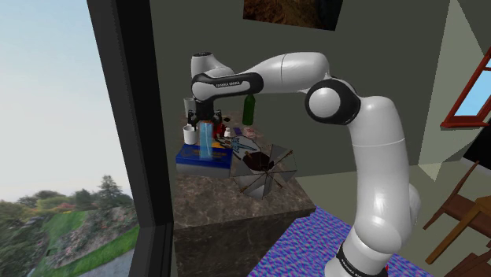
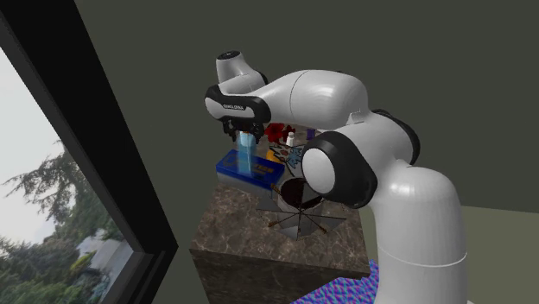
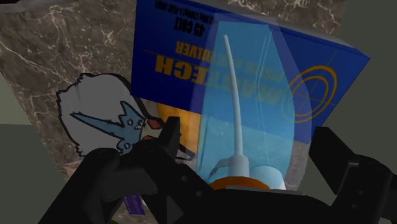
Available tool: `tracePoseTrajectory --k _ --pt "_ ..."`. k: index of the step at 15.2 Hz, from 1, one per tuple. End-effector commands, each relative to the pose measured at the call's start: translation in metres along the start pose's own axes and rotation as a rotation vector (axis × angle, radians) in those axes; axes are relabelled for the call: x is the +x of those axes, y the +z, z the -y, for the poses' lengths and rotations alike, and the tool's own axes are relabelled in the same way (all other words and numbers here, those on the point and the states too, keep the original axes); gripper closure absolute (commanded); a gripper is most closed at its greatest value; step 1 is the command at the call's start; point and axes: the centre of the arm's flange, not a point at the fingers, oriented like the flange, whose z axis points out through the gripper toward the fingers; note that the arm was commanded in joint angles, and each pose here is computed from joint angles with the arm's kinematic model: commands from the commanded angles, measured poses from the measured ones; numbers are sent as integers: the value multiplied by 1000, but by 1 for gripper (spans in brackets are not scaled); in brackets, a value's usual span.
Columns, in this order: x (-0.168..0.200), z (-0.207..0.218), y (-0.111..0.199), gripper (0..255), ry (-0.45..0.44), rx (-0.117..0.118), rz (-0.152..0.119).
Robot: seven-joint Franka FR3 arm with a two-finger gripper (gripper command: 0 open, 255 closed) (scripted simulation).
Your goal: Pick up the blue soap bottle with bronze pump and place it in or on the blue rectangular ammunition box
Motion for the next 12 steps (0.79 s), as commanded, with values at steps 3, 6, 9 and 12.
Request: tracePoseTrajectory --k 3,6,9,12 --pt "0 0 -40 0 0 0 0" --pt "0 0 -50 0 0 0 0" --pt "0 0 -50 0 0 0 0" --pt "0 0 -50 0 0 0 0"
